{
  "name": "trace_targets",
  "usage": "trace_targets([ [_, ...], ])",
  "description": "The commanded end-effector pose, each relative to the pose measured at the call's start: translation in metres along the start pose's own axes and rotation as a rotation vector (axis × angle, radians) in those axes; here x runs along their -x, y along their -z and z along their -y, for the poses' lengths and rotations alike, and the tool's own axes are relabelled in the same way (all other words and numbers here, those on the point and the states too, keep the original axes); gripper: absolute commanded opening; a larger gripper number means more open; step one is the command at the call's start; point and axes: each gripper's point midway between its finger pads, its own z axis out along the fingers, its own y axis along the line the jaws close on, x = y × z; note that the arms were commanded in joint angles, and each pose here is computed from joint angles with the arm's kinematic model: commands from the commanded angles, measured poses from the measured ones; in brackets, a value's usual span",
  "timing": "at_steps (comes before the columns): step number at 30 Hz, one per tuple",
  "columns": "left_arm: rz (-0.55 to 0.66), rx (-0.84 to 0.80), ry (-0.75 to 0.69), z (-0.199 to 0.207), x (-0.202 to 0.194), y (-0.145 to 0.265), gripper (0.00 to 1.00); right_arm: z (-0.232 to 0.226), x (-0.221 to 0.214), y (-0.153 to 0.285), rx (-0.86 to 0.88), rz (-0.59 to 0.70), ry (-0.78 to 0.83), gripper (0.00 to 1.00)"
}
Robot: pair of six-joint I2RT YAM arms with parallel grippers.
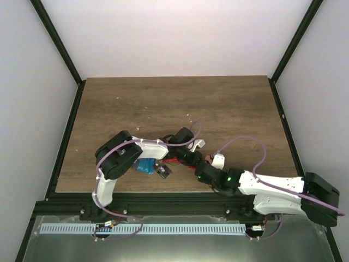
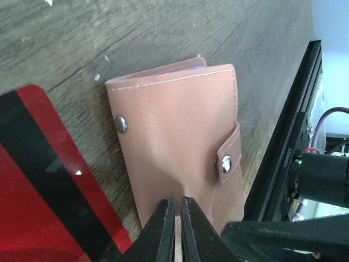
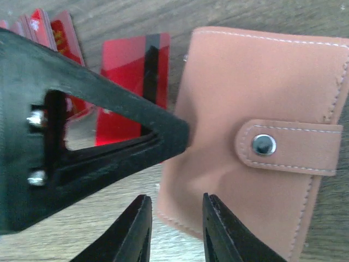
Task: Put the credit cards into the card holder
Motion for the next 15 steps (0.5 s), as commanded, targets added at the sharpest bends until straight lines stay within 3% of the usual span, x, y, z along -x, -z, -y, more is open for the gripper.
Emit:
trace_targets([
  [1, 0.075, -0.006, -0.065, 0.023, 0.024, 0.016, 0.10, -0.016, 0.013, 0.021, 0.018, -0.066, 0.062, 0.32],
  [5, 0.120, 0.010, -0.091, 0.031, 0.038, 0.036, 0.20, -0.037, 0.054, 0.035, 0.062, 0.018, 0.087, 0.46],
  [11, 0.231, 0.057, -0.107, 0.035, 0.060, 0.085, 0.32, -0.058, 0.122, 0.049, 0.105, 0.137, 0.132, 0.75],
  [15, 0.342, 0.137, -0.108, 0.022, 0.072, 0.134, 0.47, -0.075, 0.158, 0.056, 0.158, 0.194, 0.202, 0.97],
])
